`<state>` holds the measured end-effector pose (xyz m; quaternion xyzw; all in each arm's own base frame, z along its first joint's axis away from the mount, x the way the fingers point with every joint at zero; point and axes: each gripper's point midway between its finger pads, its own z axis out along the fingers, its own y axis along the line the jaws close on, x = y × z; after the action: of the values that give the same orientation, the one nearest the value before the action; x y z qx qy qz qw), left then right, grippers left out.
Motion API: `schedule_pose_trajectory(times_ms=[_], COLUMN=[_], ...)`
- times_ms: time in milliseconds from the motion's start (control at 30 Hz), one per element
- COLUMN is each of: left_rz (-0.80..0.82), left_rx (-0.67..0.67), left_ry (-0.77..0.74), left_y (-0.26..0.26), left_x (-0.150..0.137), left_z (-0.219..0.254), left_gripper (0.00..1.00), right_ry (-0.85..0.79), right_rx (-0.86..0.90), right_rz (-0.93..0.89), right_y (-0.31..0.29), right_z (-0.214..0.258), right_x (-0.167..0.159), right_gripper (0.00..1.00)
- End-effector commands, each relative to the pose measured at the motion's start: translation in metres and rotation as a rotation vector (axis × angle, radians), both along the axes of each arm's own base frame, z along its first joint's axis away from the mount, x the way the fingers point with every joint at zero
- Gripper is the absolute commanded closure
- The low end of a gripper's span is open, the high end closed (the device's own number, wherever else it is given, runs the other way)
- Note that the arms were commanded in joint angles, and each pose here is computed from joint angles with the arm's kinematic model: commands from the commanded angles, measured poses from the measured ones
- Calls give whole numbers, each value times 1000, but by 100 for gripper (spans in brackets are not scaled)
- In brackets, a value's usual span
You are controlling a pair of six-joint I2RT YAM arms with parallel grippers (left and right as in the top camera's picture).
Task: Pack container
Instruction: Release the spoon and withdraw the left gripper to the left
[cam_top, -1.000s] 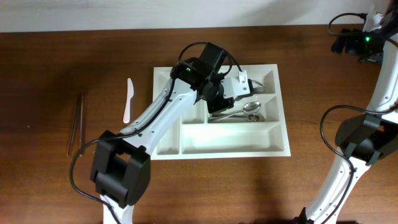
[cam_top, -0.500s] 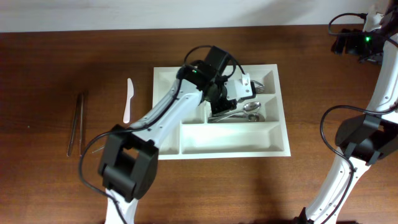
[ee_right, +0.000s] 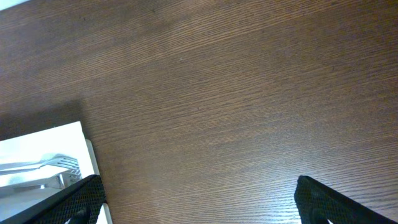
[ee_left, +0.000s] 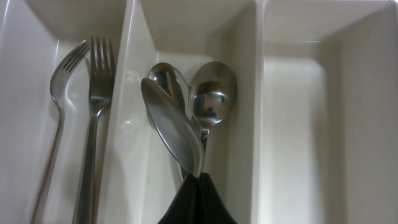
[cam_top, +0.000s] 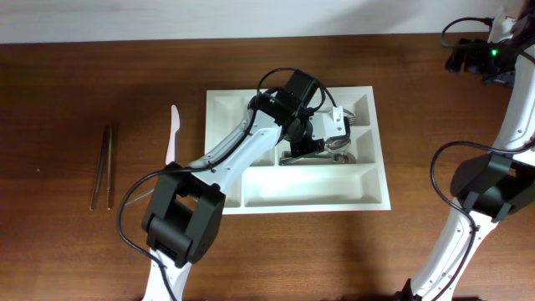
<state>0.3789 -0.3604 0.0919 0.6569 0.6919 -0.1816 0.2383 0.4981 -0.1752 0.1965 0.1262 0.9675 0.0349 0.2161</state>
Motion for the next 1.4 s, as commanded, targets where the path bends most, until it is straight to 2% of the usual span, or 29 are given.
schedule_pose_trajectory(times_ms=[0, 267, 300, 333, 367, 500, 633, 800, 933, 1033, 1200, 1367], left_rz=[-27, -27, -27, -27, -27, -11, 109, 278, 424, 626, 939, 1045], left_rx=[-24, -21, -21, -20, -20, -27, -8, 61, 172, 228, 218, 234], left_ry=[-22, -19, -17, -16, -16, -27, -57, -155, -235, -254, -131, 76], left_y=[-8, -8, -8, -8, -8, -9, -3, 30, 89, 144, 231, 293], left_x=[0, 0, 0, 0, 0, 4, 24, 56, 72, 80, 76, 54], left_z=[9, 7, 7, 6, 6, 8, 23, 68, 110, 135, 152, 138], left_gripper=[98, 98, 92, 70, 55, 31, 27, 24, 17, 15, 15, 19], right_ry=[-39, -39, -39, -38, -39, -39, -39, -39, -39, -39, -39, -39], right_rx=[-9, -9, -9, -9, -9, -9, -9, -9, -9, -9, -9, -9], right_rz=[-7, -7, -7, -7, -7, -7, -7, -7, -7, -7, -7, -7], right_y=[2, 2, 2, 2, 2, 2, 2, 2, 2, 2, 2, 2], right_z=[17, 17, 17, 17, 17, 17, 17, 17, 17, 17, 17, 17], right_x=[0, 0, 0, 0, 0, 0, 0, 0, 0, 0, 0, 0], right_gripper=[1, 1, 1, 1, 1, 1, 1, 1, 1, 1, 1, 1])
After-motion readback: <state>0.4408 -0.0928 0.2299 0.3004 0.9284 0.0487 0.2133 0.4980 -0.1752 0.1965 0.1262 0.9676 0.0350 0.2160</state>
